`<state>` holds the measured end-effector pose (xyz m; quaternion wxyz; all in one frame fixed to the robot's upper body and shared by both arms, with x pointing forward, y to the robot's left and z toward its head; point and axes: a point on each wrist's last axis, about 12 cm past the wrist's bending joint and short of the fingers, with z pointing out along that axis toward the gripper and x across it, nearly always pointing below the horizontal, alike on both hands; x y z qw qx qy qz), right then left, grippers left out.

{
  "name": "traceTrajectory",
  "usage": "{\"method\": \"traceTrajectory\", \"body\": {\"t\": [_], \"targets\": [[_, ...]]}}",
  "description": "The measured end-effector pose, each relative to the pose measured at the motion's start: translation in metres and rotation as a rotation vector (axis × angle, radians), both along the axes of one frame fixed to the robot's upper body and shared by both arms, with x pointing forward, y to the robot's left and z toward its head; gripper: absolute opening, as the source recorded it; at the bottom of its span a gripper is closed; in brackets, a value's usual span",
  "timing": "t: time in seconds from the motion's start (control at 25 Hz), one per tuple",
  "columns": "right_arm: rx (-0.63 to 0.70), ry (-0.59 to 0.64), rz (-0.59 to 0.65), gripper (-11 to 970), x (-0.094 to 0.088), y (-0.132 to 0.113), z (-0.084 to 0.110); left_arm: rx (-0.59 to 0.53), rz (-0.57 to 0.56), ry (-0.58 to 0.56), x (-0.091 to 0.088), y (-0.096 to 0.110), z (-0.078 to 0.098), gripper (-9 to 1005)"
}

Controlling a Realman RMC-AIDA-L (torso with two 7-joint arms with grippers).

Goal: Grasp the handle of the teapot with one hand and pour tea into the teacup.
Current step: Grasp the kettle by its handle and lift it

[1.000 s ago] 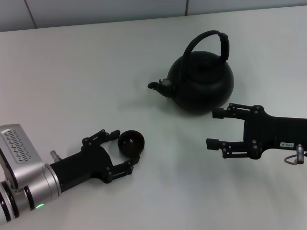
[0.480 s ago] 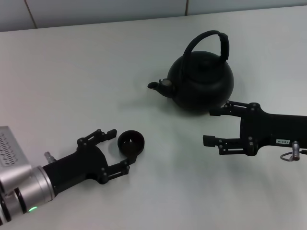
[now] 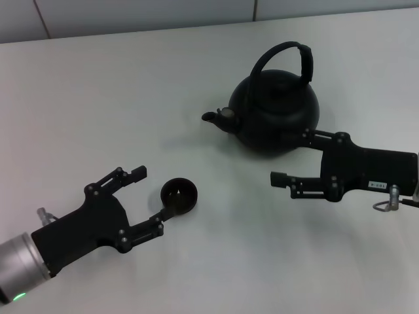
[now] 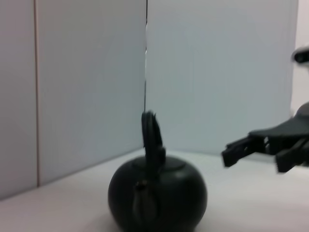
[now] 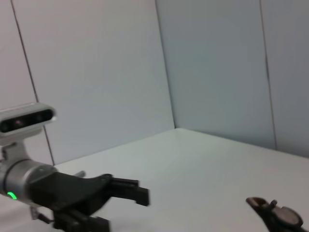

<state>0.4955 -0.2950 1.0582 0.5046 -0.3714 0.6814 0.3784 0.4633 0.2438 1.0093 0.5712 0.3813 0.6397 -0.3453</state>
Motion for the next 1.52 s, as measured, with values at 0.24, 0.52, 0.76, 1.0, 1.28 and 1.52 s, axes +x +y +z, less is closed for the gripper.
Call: {"method": "traceTrajectory", "body": {"t": [0.24, 0.52, 0.76, 1.0, 1.28, 1.52], "targets": [[-0.003, -0.016, -0.027, 827, 0.005, 0.002, -0.002, -0.069, -0.036, -0.036, -0.007, 0.003, 0.009, 823], [0.008, -0.027, -0.044, 827, 0.015, 0.011, -0.002, -0.249, -0.174, -0.143, -0.017, 0.010, 0.041, 821], [0.031, -0.034, -0.074, 826, 0.019, 0.008, 0.002, -0.191, -0.289, -0.144, 0.013, 0.037, 0.080, 820], [0.099, -0.025, -0.176, 826, 0.025, 0.001, 0.007, -0.006, -0.284, -0.098, 0.044, 0.076, 0.111, 819], [0.129, -0.015, -0.303, 826, 0.031, -0.005, 0.003, 0.196, -0.302, 0.107, 0.063, 0.090, 0.120, 818], [0.135, 0.021, -0.374, 826, 0.039, -0.002, -0.005, 0.276, -0.270, 0.225, 0.067, 0.097, 0.129, 818]]}}
